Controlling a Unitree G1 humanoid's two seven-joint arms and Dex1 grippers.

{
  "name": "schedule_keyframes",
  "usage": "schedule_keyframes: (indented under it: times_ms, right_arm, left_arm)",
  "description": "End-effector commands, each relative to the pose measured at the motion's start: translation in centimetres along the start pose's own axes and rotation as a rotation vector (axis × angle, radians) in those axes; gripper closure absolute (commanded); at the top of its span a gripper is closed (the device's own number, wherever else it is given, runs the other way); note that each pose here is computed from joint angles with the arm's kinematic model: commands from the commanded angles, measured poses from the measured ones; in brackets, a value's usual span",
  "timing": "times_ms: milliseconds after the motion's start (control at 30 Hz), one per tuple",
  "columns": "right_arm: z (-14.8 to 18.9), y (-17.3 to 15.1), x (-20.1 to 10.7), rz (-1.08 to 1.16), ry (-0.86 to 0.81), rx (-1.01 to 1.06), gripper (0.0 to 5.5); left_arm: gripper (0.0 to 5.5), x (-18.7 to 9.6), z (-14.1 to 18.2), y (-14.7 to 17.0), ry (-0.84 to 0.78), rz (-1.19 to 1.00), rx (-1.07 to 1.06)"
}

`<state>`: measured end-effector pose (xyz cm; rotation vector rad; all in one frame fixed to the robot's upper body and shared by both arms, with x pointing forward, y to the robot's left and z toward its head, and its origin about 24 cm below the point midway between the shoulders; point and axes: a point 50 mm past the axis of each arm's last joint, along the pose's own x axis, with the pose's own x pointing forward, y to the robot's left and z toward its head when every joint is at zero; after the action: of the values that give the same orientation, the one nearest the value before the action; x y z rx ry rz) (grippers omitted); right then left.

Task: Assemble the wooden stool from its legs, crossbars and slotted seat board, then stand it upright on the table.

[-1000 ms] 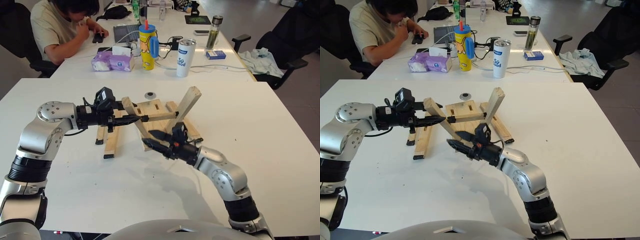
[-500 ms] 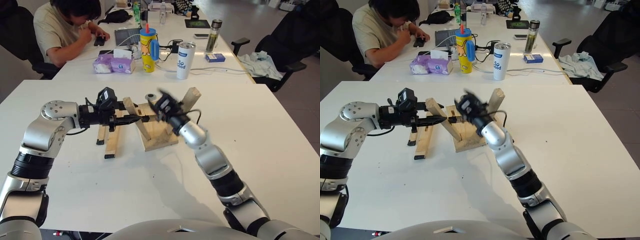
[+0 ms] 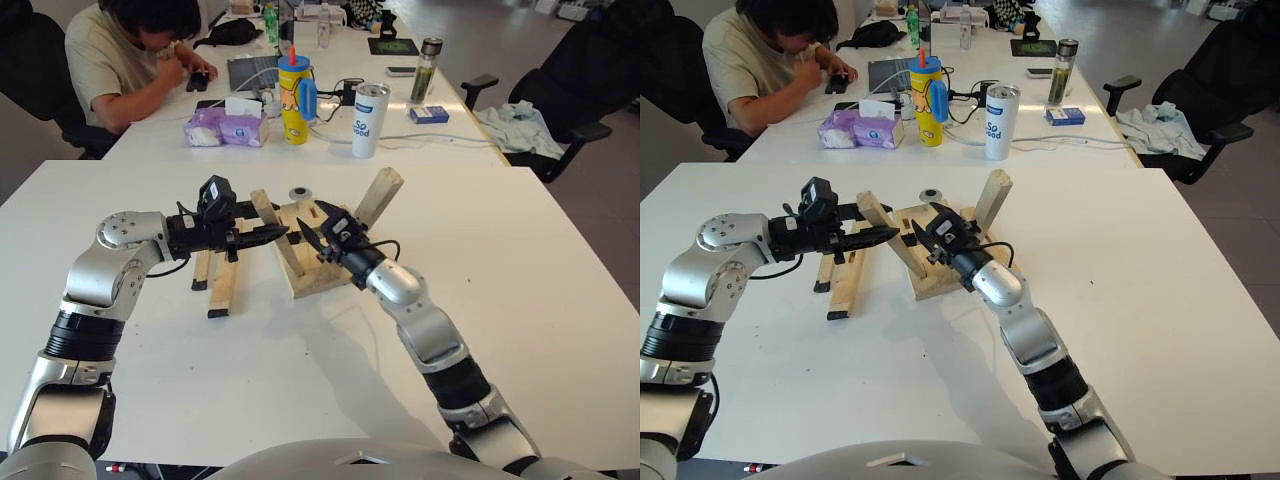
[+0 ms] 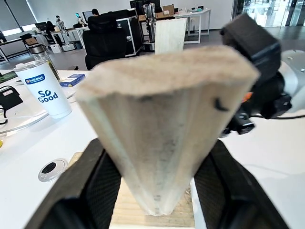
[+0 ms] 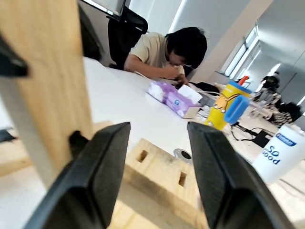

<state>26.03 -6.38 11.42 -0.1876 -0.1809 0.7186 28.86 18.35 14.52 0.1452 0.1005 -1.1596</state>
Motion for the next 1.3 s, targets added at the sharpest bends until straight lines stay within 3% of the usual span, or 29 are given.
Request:
schedule_keyframes:
  times_ms: [33,133,400,700,733,900,1000,1100,1300]
  right_arm:
    - [-0.4,0.1,-3.3,0.105,-0.016,0.135,3.28]
    - [-1.7,0.3,-4.1,0.140,0.045,0.241,3.28]
    - [-6.5,0.3,-2.2,0.026,0.218,0.433,3.28]
    - [-11.0,1.3,-3.1,0.032,0.583,0.373,3.28]
    - [-11.3,1.3,-3.3,0.028,0.605,0.369,3.31]
    - [-12.2,1.9,-3.9,0.062,0.685,0.374,3.31]
    - [-12.4,2.2,-4.1,0.069,0.692,0.384,3.31]
    - [-12.5,2.3,-4.1,0.065,0.694,0.399,3.31]
    - [-13.0,2.2,-4.6,0.057,0.713,0.399,3.31]
  left_arm:
    - [3.43,-0.7,-5.1,-1.3,0.130,0.009,-0.192]
    - [3.43,-0.9,-5.2,-1.3,0.142,0.003,-0.184]
    - [3.43,0.1,-4.1,-0.7,0.167,-0.052,-0.120]
    - [3.43,0.2,-3.5,0.1,0.178,-0.059,-0.083]
    - [3.07,0.2,-3.4,0.1,0.174,-0.055,-0.083]
    - [2.39,-0.2,-2.7,0.3,0.116,-0.036,-0.123]
    - [1.91,-2.1,-1.9,0.3,0.087,-0.002,-0.142]
    - [1.56,-4.6,1.8,0.0,-0.112,0.001,-0.186]
    - [1.56,-5.4,15.5,-0.3,-0.815,-0.027,-0.081]
